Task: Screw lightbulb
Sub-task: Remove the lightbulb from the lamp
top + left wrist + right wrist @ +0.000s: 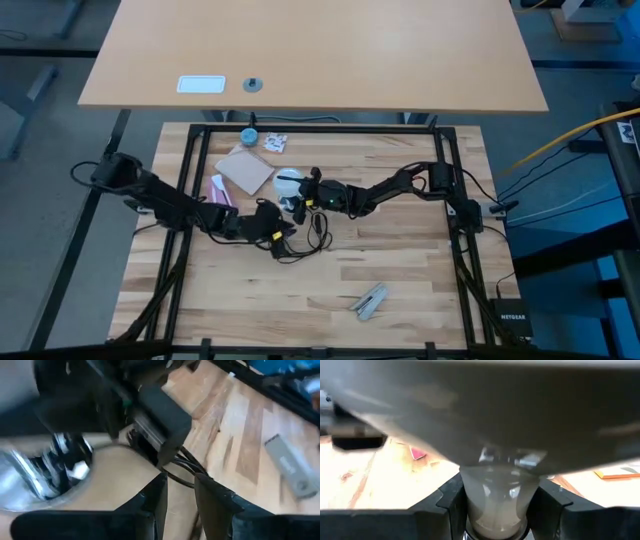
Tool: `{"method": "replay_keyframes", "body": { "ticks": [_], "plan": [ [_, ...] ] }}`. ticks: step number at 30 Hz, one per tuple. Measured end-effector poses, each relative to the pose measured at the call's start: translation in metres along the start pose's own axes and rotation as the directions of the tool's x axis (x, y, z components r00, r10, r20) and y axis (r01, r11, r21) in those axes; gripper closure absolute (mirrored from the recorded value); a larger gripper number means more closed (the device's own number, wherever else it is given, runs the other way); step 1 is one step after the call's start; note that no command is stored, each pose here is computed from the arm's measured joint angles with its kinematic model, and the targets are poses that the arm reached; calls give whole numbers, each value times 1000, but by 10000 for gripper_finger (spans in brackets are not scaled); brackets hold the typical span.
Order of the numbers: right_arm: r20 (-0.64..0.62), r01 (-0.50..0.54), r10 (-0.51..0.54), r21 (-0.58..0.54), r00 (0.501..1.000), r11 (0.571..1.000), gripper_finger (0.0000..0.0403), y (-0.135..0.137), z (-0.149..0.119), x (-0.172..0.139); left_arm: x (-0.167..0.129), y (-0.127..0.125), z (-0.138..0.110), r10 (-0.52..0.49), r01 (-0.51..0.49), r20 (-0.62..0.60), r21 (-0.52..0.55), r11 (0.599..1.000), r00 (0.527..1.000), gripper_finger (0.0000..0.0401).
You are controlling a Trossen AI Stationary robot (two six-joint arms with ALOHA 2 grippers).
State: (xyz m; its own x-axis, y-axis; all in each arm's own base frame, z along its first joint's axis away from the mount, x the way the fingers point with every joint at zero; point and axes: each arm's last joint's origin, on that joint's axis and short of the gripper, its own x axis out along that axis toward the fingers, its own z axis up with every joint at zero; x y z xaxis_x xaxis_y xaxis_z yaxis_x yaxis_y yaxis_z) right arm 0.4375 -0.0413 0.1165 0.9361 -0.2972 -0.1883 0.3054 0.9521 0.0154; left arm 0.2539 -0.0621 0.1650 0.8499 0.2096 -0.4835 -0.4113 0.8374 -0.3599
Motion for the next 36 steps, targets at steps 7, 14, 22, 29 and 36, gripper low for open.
{"method": "replay_keyframes", "body": {
  "ticks": [7,14,22,29,36],
  "plan": [
    [1,5,-5,0,1000,1000,237,0,0,0,14,8,-5,-9,-11,-71,-271,962,997,304],
    [2,13,-13,0,1000,1000,237,0,0,0,29,9,-6,-70,48,-36,-421,906,997,245],
    [28,101,-102,26,994,995,237,-3,2,0,45,14,-24,-38,-15,-78,-589,808,996,197],
    [33,123,-123,29,992,992,237,-3,3,0,56,11,-27,-69,34,-37,-585,810,997,209],
    [34,115,-116,31,993,993,237,-2,3,0,64,6,-27,-93,42,-58,-584,811,994,214]
  ]
}}
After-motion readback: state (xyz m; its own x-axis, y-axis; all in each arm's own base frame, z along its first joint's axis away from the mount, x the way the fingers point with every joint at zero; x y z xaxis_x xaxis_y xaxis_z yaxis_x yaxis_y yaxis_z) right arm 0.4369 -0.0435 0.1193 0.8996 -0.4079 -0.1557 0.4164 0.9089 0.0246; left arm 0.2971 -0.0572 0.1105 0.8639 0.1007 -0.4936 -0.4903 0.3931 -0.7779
